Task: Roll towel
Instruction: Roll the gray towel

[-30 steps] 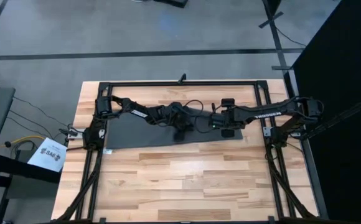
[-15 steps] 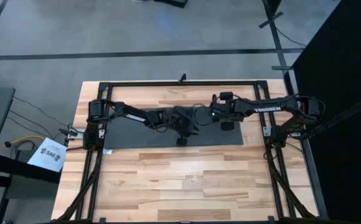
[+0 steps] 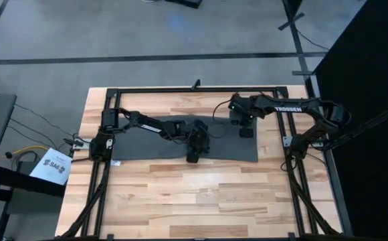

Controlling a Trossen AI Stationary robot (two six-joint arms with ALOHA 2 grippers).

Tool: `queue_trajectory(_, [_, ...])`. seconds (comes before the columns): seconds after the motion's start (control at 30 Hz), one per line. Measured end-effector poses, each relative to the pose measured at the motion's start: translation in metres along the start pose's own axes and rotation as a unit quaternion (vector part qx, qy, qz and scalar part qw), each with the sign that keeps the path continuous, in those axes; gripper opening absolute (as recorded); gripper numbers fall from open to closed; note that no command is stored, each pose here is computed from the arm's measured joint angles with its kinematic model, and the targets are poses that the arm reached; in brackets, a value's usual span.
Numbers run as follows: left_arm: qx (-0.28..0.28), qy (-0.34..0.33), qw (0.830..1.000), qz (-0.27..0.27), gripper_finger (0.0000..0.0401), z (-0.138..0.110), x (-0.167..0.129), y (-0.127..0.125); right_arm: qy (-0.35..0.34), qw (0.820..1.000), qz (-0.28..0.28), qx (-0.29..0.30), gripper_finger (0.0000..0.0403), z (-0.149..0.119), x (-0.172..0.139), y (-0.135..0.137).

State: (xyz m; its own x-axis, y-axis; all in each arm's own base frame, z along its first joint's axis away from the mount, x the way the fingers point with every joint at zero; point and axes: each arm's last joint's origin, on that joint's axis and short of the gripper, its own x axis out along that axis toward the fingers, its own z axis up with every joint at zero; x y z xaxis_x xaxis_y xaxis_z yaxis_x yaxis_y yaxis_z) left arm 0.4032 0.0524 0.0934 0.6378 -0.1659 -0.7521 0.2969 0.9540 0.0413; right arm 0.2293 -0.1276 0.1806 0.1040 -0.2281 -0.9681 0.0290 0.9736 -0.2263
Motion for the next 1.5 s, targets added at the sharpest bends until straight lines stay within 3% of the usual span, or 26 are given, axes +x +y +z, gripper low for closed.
queue_trajectory(0.23, [0.004,0.015,1.0,-0.011,0.0081,-0.001,0.002,-0.008,0.063,0.996,0.033,0.056,0.0068,-0.018,-0.007,-0.017])
queue_trajectory(0.43, [-0.004,0.027,0.999,-0.023,0.0081,-0.001,0.002,-0.013,0.046,0.98,0.145,0.127,0.0123,-0.034,-0.009,-0.029])
queue_trajectory(0.77, [0.003,0.024,0.998,-0.055,0.0082,0.002,0.005,-0.027,0.05,0.971,0.172,0.16,0.0185,-0.057,0.009,-0.033])
queue_trajectory(0.9, [-0.003,0.024,0.998,-0.057,0.0081,0.003,0.005,-0.028,0.052,0.961,0.216,0.165,0.0193,-0.063,0.016,-0.023])
queue_trajectory(1.5, [-0.004,0.012,0.997,-0.079,0.0082,0.004,0.006,-0.031,0.075,0.956,0.225,0.17,0.0187,-0.071,0.036,0.004])
